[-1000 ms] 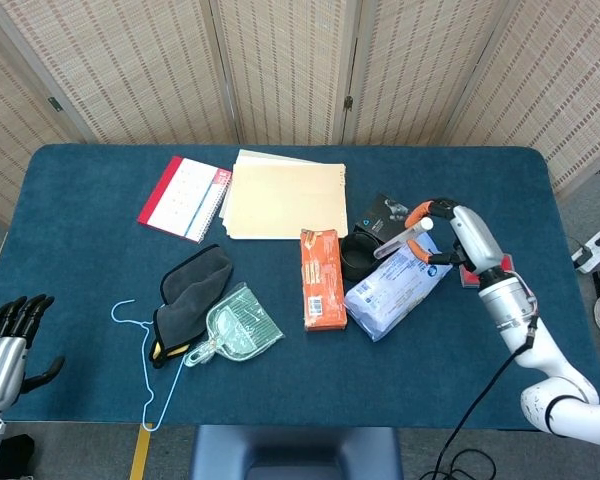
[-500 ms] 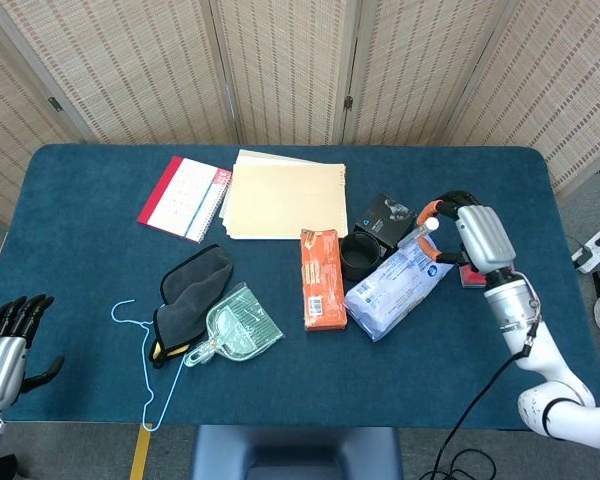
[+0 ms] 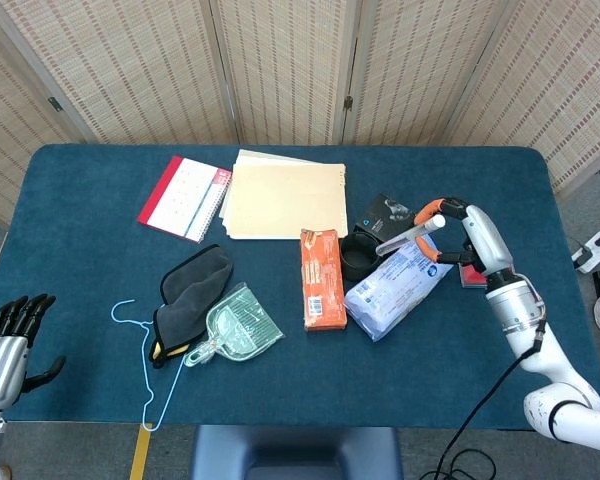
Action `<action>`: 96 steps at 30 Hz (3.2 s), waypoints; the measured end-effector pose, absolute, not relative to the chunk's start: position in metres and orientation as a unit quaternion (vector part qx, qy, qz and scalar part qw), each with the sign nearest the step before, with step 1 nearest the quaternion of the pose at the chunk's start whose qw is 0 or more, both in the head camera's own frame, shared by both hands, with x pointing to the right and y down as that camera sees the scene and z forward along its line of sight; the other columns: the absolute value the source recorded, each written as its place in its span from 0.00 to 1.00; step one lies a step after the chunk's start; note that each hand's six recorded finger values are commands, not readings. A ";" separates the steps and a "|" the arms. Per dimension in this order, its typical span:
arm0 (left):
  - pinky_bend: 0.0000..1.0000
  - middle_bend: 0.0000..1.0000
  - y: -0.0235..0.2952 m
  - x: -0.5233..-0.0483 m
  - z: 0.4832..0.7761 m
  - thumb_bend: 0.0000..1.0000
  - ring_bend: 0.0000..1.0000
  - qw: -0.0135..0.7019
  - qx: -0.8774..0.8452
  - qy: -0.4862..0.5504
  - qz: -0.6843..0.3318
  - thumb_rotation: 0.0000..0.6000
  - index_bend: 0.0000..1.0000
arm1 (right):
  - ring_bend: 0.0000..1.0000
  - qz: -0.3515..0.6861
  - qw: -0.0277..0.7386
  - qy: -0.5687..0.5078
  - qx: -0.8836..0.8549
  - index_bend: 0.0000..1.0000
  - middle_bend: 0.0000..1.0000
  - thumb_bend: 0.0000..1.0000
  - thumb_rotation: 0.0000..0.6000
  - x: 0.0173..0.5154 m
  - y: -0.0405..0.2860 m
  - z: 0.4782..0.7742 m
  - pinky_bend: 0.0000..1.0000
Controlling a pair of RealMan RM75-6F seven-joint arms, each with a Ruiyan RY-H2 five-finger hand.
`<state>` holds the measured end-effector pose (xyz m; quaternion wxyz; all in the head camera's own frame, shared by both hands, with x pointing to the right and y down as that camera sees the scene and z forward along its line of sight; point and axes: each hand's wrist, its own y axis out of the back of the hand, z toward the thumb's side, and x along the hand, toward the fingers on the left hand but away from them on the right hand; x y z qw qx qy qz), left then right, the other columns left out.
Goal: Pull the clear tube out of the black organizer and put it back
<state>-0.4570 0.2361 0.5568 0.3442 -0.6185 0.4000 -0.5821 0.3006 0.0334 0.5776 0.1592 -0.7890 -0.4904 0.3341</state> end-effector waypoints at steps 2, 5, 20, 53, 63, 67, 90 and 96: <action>0.11 0.13 0.236 -0.457 0.557 0.30 0.07 0.344 -0.619 0.399 -0.583 1.00 0.14 | 0.26 0.357 0.205 -0.481 -0.774 0.63 0.49 0.36 1.00 0.304 0.031 0.577 0.18; 0.11 0.13 0.237 -0.457 0.557 0.31 0.07 0.343 -0.619 0.399 -0.583 1.00 0.14 | 0.26 0.387 0.271 -0.467 -0.748 0.63 0.49 0.36 1.00 0.307 0.029 0.577 0.18; 0.11 0.13 0.238 -0.460 0.559 0.30 0.07 0.339 -0.619 0.401 -0.584 1.00 0.14 | 0.26 0.320 0.116 -0.495 -0.800 0.63 0.49 0.36 1.00 0.291 0.039 0.576 0.18; 0.11 0.13 0.238 -0.460 0.558 0.31 0.07 0.340 -0.619 0.401 -0.584 1.00 0.14 | 0.26 0.309 0.100 -0.495 -0.806 0.63 0.49 0.36 1.00 0.289 0.038 0.576 0.18; 0.11 0.13 0.236 -0.457 0.557 0.30 0.07 0.343 -0.620 0.400 -0.581 1.00 0.14 | 0.26 0.285 0.054 -0.497 -0.818 0.63 0.49 0.36 1.00 0.283 0.033 0.577 0.18; 0.11 0.13 0.237 -0.458 0.557 0.31 0.07 0.342 -0.619 0.400 -0.583 1.00 0.14 | 0.26 0.319 0.110 -0.476 -0.812 0.63 0.49 0.36 1.00 0.272 0.026 0.585 0.18; 0.11 0.13 0.240 -0.459 0.562 0.30 0.07 0.335 -0.620 0.398 -0.588 1.00 0.14 | 0.26 0.397 0.119 -0.448 -0.793 0.63 0.48 0.36 1.00 0.241 0.018 0.663 0.18; 0.11 0.13 0.241 -0.462 0.562 0.30 0.07 0.333 -0.618 0.399 -0.590 1.00 0.14 | 0.24 0.412 0.122 -0.439 -0.789 0.61 0.44 0.36 1.00 0.239 0.022 0.683 0.18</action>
